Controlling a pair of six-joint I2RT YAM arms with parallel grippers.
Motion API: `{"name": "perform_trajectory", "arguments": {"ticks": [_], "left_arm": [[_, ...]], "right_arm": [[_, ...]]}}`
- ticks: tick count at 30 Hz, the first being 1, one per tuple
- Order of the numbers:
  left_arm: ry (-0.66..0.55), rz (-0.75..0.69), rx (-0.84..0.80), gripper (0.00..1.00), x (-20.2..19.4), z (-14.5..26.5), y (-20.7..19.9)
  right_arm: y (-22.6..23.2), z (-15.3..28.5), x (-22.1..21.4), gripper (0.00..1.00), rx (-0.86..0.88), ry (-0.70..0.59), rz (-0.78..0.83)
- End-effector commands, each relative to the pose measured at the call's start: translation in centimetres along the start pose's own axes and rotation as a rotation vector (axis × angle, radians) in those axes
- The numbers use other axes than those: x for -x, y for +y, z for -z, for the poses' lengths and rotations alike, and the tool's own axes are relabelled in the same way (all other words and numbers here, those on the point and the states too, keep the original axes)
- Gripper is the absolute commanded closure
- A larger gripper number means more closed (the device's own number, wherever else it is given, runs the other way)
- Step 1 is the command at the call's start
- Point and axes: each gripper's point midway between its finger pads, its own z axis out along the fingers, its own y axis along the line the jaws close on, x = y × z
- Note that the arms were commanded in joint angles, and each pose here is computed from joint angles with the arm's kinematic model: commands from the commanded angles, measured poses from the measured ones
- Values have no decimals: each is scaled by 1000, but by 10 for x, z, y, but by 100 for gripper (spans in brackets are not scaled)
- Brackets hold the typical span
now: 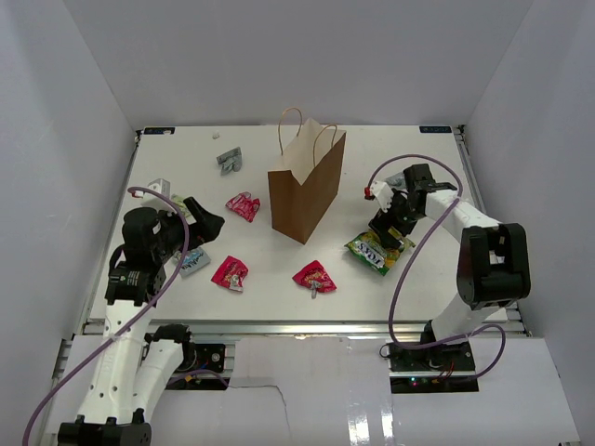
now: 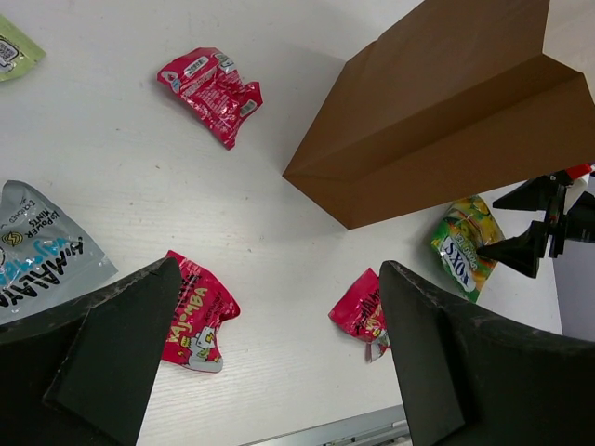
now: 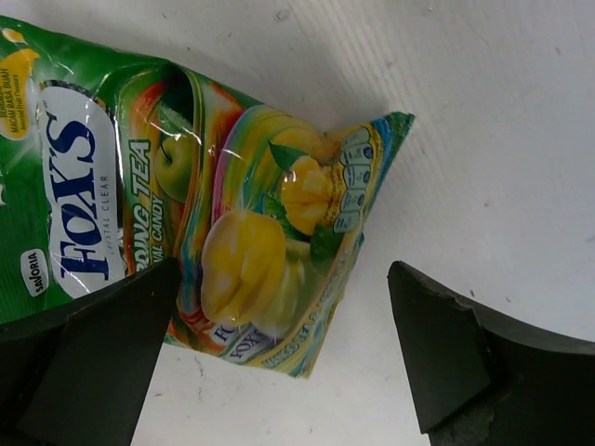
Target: Place the snacks into the paper bag
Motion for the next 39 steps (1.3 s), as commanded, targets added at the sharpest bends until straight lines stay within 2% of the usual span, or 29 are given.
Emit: {"name": "perform_trajectory", "arguments": {"ticks": [1,3,5,6,7,8,9,10,12,13,16,22,26,28,29,31,32,34,36,38,39], "left_arm": [[1,-15,12,2,-2,1,3],[3,-14,15,2,-4,1,5],[4,-10,17,2,-5,2,5],[2,-9,18,2,-5,2,5],[2,-8,18,2,-5,3,5],[-3,-8,20,2,-5,4,6],[-5,-9,20,2,-5,4,5],[-3,-7,20,2,-5,4,6],[-2,-3,21,2,-6,4,6],[-1,-1,22,2,-6,4,6],[4,-2,19,2,-7,3,6],[1,-7,12,2,-5,2,4],[-1,-8,6,2,-3,2,3],[-3,-10,5,2,-2,2,2],[-4,-10,3,2,-2,2,2],[-4,-13,-3,2,-1,2,0],[-6,-13,-7,2,-1,2,-1],[-7,-15,-13,2,0,2,-2],[-7,-15,-16,2,0,3,-3],[-11,-14,-16,2,0,3,-3],[-19,-16,-19,2,1,5,-3]], "right_arm": [[-2,-1,22,0,50,-74,48],[6,-11,20,7,107,-79,15],[11,-15,17,19,149,-78,-13],[14,-16,18,29,175,-94,-28],[17,-16,19,29,193,-100,-31],[17,-14,17,40,201,-106,-42],[20,-12,18,45,213,-118,-44],[18,-10,16,54,208,-123,-45],[18,-3,18,63,205,-152,-40],[15,0,17,71,195,-162,-35],[16,21,29,82,180,-238,19],[40,79,78,88,173,-493,214],[40,153,138,91,41,-697,346],[42,187,166,91,21,-784,345],[39,223,194,92,-32,-865,371],[34,257,223,92,-82,-945,401],[27,297,249,92,-183,-1025,462],[26,318,280,92,-207,-1098,432],[18,357,311,92,-343,-1178,465],[16,355,341,92,-372,-1207,470],[9,373,354,92,-449,-1235,467]]}}
